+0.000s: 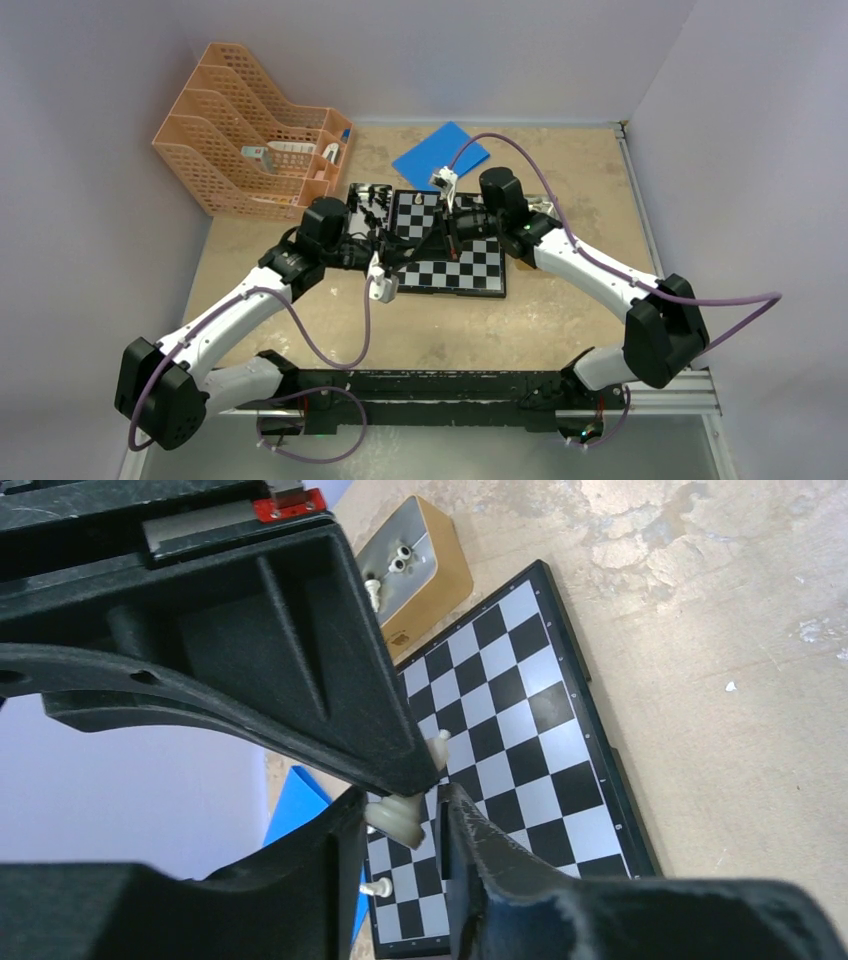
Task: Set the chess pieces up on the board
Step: Place the chess piece on the chessboard.
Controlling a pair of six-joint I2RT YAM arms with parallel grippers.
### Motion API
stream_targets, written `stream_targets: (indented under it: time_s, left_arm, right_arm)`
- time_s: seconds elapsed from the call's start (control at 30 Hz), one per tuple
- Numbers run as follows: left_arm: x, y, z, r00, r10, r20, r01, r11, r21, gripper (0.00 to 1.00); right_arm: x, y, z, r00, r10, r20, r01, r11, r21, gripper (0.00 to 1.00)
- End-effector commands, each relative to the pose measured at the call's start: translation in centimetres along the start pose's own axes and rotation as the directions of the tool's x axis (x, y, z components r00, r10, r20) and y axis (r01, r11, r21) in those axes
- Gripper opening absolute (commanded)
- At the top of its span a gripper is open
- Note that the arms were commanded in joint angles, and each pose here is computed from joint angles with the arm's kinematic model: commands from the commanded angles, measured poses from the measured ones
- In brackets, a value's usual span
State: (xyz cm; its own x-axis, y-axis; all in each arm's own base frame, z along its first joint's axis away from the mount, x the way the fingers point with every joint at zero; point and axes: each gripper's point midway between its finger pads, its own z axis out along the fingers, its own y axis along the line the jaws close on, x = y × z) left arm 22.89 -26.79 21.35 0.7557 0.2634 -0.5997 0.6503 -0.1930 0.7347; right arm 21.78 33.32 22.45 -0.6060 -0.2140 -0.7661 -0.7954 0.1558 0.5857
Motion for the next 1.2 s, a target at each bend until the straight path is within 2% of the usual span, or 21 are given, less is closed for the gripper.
stream_targets:
  time_s: [0.0,0.13,0.33,0.43,0.6,0.7,0.87,1.0,1.17]
  left_arm:
    - [-2.0,2.2,-0.1,0.998,-0.029,0.052,0.031,0.999,-0.024,0.27]
    - [-2.8,3.4,-0.4,0.994,-0.088,0.067,0.092,0.994,-0.054,0.22]
    - [-3.0,5.0,-0.7,0.952,-0.295,0.08,0.304,0.943,-0.136,0.11]
    - [-3.0,5.1,-0.8,0.891,-0.443,0.103,0.454,0.876,-0.163,0.09]
    - [-3.5,4.3,-0.5,0.784,-0.597,0.171,0.62,0.769,-0.157,0.02]
    - [-3.4,4.2,-0.8,0.714,-0.668,0.211,0.7,0.687,-0.194,0.02]
    - [-3.9,4.8,-1.1,0.6,-0.73,0.326,0.799,0.562,-0.213,0.01]
    - [-3.9,5.5,-1.4,0.538,-0.755,0.375,0.843,0.485,-0.234,0.0]
    - [-3.8,6.2,-2.0,0.511,-0.752,0.416,0.86,0.436,-0.267,0.0]
  right_arm:
    - [-1.9,1.6,-0.2,0.998,-0.042,0.04,0.044,0.998,-0.038,0.15]
    - [-1.9,1.6,-0.3,0.999,-0.033,0.038,0.034,0.999,-0.025,0.16]
    - [-3.5,1.5,-0.4,0.992,0.015,0.124,-0.016,1.0,0.012,0.22]
    - [-4.7,2.0,-0.7,0.981,0.013,0.193,-0.016,1.0,0.014,0.26]
    - [-6.7,1.8,-1.6,0.954,0.014,0.298,-0.038,0.997,0.074,0.32]
    - [-7.6,1.7,-2.4,0.927,0.026,0.374,-0.074,0.991,0.113,0.35]
    - [-8.1,2.3,-3.5,0.882,0.068,0.466,-0.124,0.988,0.09,0.38]
    - [-7.8,2.4,-3.5,0.875,0.103,0.473,-0.153,0.986,0.07,0.38]
    - [-7.8,2.9,-3.7,0.865,0.114,0.488,-0.159,0.986,0.051,0.43]
